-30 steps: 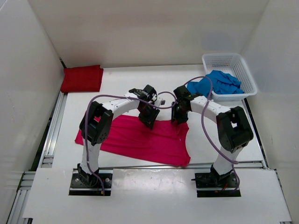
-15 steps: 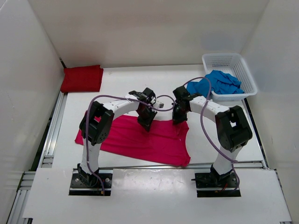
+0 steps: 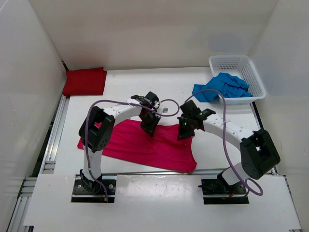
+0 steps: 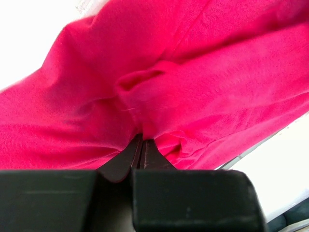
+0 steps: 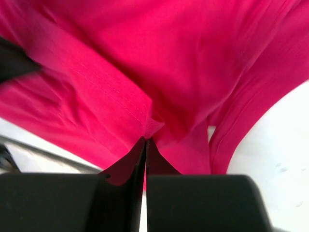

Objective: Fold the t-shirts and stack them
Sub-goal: Fold the other side of the tshirt into a rectangle, then rotate the tshirt 110 degrees, then grab the bottom of the folded rectangular tshirt with both arms, then fold the folded rectangular tshirt in 1/3 of the way

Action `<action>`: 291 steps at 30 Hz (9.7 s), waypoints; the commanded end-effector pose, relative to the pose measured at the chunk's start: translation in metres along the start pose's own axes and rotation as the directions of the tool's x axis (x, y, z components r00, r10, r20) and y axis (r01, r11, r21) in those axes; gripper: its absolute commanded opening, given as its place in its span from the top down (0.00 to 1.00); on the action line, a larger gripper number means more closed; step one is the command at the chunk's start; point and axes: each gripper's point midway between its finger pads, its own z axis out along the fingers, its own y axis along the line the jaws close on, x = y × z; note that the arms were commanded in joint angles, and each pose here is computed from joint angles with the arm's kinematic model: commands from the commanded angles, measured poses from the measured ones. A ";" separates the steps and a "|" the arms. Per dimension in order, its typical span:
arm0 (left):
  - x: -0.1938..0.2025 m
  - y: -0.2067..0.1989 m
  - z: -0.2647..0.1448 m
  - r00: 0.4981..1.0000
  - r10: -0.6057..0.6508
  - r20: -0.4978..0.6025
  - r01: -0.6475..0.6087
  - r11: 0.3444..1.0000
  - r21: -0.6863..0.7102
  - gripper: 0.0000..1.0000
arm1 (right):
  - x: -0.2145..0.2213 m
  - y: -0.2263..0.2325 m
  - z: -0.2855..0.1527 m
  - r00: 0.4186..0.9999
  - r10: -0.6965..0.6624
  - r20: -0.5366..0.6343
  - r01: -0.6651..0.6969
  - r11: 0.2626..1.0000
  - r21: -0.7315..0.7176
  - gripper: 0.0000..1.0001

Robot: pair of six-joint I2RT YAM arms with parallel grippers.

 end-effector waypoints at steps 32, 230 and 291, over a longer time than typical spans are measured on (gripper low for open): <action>0.000 -0.003 -0.022 1.000 0.000 0.025 0.000 1.000 -0.005 0.51 | -0.031 -0.034 0.019 0.991 0.075 0.113 -0.099 0.970 0.220 0.86; 0.179 0.037 -0.045 0.995 0.033 0.097 -0.005 0.961 -0.277 0.18 | 0.138 0.070 0.024 0.986 0.049 -0.157 -0.066 0.993 -0.102 0.51; -0.057 0.161 -0.077 0.941 -0.297 0.164 0.325 0.928 -0.181 0.87 | -0.157 0.032 0.060 0.998 0.060 0.015 -0.059 0.997 -0.052 1.00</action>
